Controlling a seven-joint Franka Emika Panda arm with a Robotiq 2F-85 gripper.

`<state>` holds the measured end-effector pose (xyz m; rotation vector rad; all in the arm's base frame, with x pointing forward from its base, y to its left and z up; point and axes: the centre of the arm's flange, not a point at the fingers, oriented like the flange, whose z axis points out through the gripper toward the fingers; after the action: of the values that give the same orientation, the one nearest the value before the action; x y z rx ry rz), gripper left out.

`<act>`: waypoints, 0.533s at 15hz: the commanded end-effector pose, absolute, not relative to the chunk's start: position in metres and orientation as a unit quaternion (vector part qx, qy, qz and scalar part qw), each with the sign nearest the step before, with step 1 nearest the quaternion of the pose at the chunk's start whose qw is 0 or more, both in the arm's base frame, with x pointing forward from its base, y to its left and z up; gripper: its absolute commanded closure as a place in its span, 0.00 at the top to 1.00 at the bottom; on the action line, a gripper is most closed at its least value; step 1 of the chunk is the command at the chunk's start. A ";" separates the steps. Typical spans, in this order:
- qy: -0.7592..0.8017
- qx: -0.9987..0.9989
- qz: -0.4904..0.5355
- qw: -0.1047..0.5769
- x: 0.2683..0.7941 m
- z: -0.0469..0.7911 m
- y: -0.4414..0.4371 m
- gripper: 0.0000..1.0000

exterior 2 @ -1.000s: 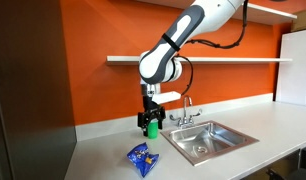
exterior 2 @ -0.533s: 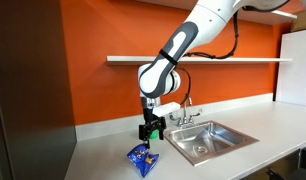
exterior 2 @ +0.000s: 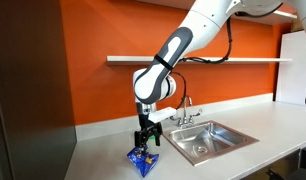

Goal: Put the blue packet in the sink.

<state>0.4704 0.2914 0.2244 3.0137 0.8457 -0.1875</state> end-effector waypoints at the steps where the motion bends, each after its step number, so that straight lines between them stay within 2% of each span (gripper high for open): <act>1: 0.267 0.962 -0.056 0.004 0.477 0.217 0.304 1.00; 8: 0.266 0.963 -0.052 -0.004 0.488 0.194 0.316 1.00</act>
<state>0.4772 0.3056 0.2039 3.0264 0.8637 -0.1915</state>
